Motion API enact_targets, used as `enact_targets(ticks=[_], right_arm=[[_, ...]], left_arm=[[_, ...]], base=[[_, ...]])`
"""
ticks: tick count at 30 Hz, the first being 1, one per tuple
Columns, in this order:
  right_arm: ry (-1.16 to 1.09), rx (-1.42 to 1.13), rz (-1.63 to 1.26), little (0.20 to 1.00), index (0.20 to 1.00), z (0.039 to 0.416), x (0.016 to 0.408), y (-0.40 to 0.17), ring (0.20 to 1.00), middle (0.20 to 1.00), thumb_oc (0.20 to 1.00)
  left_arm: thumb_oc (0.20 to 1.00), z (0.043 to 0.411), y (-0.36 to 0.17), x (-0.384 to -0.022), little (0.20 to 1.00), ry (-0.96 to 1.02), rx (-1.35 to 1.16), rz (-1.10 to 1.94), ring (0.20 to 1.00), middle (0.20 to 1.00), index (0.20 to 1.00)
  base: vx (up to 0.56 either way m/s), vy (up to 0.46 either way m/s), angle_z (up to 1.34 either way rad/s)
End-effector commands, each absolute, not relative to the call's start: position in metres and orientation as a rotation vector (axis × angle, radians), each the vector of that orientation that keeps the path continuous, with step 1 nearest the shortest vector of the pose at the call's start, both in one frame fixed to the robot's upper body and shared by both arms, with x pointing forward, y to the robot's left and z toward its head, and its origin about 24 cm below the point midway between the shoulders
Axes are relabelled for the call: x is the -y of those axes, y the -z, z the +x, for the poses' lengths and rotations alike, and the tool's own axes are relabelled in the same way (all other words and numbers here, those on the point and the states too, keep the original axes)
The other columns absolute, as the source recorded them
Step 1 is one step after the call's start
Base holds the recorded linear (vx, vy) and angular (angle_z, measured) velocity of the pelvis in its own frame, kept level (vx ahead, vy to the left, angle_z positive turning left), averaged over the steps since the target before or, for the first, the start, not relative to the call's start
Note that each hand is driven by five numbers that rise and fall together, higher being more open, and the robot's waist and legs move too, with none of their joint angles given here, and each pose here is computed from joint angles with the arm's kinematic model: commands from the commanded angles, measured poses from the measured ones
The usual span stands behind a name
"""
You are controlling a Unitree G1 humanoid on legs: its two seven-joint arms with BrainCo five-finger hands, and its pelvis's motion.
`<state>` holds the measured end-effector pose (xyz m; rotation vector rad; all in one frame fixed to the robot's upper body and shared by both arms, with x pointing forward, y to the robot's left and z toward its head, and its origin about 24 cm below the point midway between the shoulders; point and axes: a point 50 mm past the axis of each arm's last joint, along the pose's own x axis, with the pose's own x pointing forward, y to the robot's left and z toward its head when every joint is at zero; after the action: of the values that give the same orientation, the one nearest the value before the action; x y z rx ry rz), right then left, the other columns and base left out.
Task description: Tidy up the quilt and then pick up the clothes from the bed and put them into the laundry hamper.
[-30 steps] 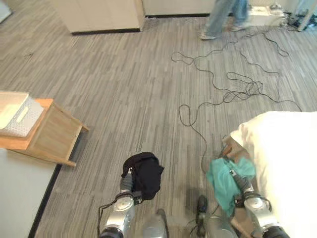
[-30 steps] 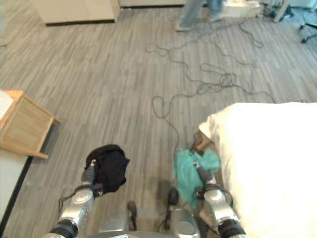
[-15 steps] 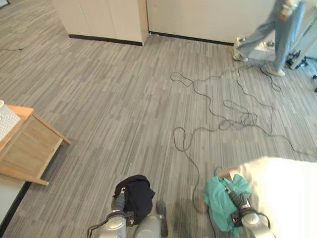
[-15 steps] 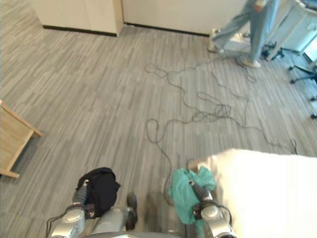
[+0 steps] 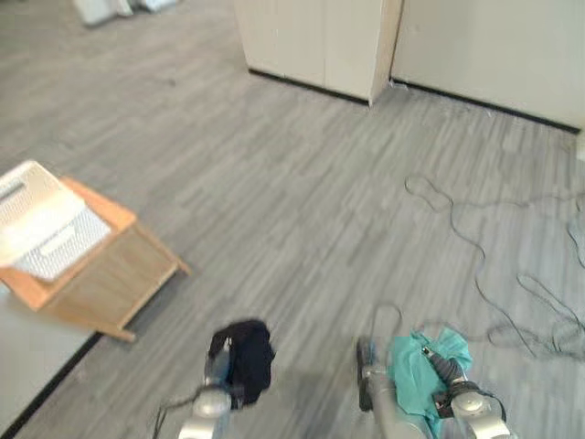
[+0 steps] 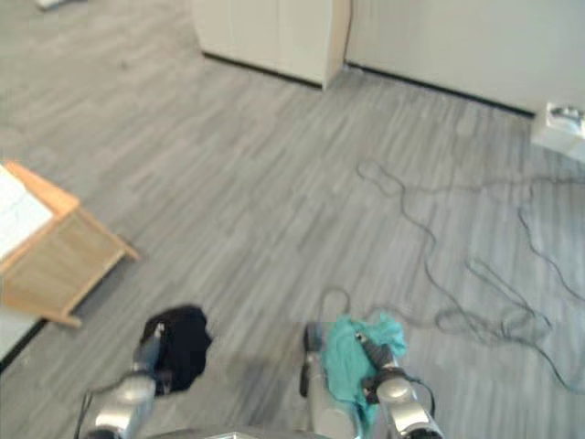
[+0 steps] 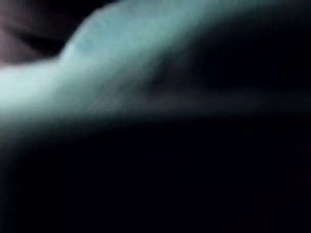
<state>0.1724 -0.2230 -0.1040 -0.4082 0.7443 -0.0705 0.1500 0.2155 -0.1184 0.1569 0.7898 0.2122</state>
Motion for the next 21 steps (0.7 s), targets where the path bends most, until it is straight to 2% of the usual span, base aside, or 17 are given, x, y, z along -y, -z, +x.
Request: enact_targets(ticks=[1, 9, 12, 16, 18, 21], right_arm=[[0.105, -0.493, -0.471, 0.200, 0.200, 0.222, 0.242, 0.054, 0.200, 0.200, 0.200], [0.112, -0.536, -0.505, 0.200, 0.200, 0.218, 0.247, 0.062, 0.200, 0.200, 0.200], [0.082, -0.565, -0.489, 0.200, 0.200, 0.215, 0.233, 0.072, 0.200, 0.200, 0.200], [0.035, -0.577, -0.485, 0.200, 0.200, 0.214, 0.218, 0.077, 0.200, 0.200, 0.200], [0.044, -0.572, -0.469, 0.200, 0.200, 0.212, 0.218, 0.076, 0.200, 0.200, 0.200], [0.065, -0.571, -0.454, 0.200, 0.200, 0.208, 0.221, 0.077, 0.200, 0.200, 0.200]], left_arm=[[0.200, 0.212, 0.071, -0.215, 0.200, -0.178, -0.501, 0.137, 0.200, 0.200, 0.200], [0.200, 0.182, 0.089, -0.222, 0.200, -0.196, -0.603, 0.149, 0.200, 0.200, 0.200], [0.200, 0.172, 0.094, -0.225, 0.200, -0.184, -0.653, 0.174, 0.200, 0.200, 0.200], [0.200, 0.176, 0.094, -0.230, 0.200, -0.170, -0.672, 0.246, 0.200, 0.200, 0.200], [0.200, 0.184, 0.090, -0.230, 0.200, -0.167, -0.646, 0.276, 0.200, 0.200, 0.200], [0.200, 0.190, 0.085, -0.230, 0.200, -0.161, -0.616, 0.299, 0.200, 0.200, 0.200]], base=[[0.36, -0.188, 0.76], [0.56, 0.049, 0.16], [0.69, 0.197, 0.39], [0.49, 0.170, 1.33], [0.44, 0.050, 2.19], [0.56, -0.201, 1.49]])
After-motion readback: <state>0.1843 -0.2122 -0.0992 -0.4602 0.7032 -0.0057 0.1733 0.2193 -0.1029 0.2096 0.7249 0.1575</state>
